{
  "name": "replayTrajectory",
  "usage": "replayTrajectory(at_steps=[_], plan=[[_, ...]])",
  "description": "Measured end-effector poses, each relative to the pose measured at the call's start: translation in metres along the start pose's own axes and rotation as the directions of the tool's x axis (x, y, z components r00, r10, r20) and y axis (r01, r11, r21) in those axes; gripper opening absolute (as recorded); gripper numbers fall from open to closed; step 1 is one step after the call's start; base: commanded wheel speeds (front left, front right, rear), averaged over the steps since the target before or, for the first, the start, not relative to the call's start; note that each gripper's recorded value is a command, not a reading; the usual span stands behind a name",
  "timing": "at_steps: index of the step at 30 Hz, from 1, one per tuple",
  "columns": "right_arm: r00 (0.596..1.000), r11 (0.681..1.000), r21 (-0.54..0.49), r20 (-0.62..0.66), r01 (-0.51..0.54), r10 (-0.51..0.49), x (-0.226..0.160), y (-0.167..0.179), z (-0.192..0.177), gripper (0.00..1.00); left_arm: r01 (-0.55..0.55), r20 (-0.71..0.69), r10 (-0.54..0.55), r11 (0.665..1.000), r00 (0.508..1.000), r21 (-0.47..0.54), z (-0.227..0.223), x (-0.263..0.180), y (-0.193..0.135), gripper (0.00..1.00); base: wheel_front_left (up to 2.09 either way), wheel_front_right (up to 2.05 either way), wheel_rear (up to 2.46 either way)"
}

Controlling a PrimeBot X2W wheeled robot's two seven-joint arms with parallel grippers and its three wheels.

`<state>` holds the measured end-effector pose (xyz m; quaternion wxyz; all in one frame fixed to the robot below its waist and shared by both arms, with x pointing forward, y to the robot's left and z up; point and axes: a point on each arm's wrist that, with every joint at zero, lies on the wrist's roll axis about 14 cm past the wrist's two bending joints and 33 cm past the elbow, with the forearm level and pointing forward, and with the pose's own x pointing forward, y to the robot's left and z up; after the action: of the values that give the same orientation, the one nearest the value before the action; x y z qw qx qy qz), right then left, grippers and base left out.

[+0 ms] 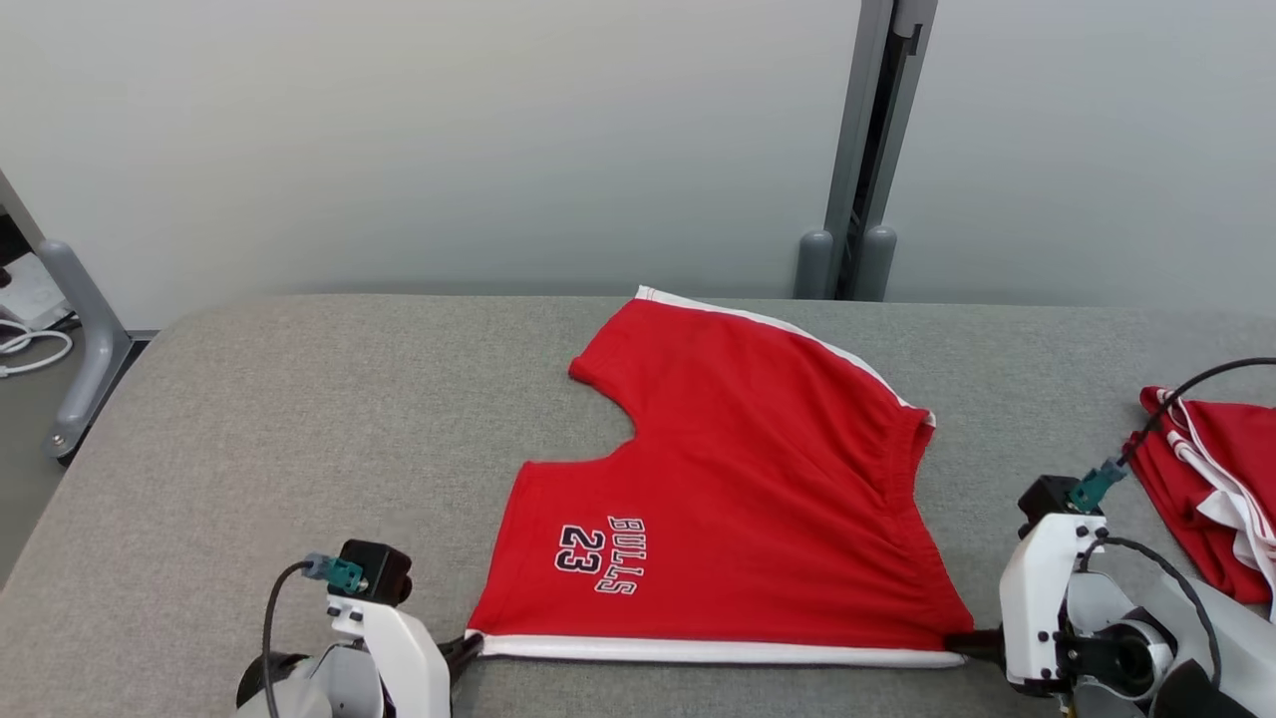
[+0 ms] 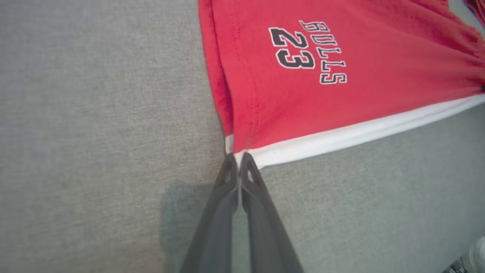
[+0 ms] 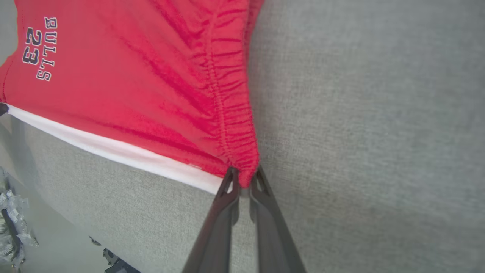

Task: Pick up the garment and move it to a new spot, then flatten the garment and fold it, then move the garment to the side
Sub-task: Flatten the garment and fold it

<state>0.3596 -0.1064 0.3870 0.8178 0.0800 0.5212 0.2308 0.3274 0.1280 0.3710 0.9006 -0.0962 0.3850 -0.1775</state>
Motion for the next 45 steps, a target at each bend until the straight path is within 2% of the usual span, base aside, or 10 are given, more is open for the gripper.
replayTrajectory(at_steps=[5, 13, 19, 30, 35, 45], plan=[[0.997, 0.999, 0.028, -0.077, -0.028, 0.03, -0.005, 0.0, -0.022, 0.0, 0.054, -0.017, -0.055, 0.997, 0.998, -0.057, -0.011, -0.015, -0.008, 0.0, 0.0, 0.0, 0.0], [0.983, 0.996, 0.04, -0.16, -0.078, 0.084, -0.014, 0.002, -0.05, 0.0, 0.139, -0.128, -0.156, 0.982, 0.979, -0.129, -0.047, -0.046, -0.028, 0.0, 0.0, 0.0, 0.0], [0.977, 0.99, 0.077, -0.171, -0.117, 0.129, -0.022, 0.004, -0.062, 0.0, 0.188, -0.103, -0.207, 0.967, 0.973, -0.174, -0.039, -0.067, -0.042, 0.0, 0.0, 0.0, 0.0], [0.976, 0.964, 0.158, 0.019, -0.216, 0.216, -0.031, 0.019, -0.031, 0.0, 0.258, 0.076, -0.246, 0.938, 0.966, -0.234, 0.035, -0.073, -0.05, 0.0, 0.0, 0.0, 0.0], [0.947, 0.938, 0.184, 0.188, -0.295, 0.261, -0.038, 0.031, 0.008, 0.0, 0.289, 0.145, -0.26, 0.923, 0.955, -0.252, 0.083, -0.064, -0.05, 0.0, 0.0, 0.0, 0.0], [0.895, 0.885, 0.281, 0.364, -0.371, 0.259, -0.03, 0.033, 0.046, 0.0, 0.299, 0.153, -0.262, 0.893, 0.953, -0.337, 0.166, -0.011, -0.044, 0.0, 0.0, 0.0, 0.0]])
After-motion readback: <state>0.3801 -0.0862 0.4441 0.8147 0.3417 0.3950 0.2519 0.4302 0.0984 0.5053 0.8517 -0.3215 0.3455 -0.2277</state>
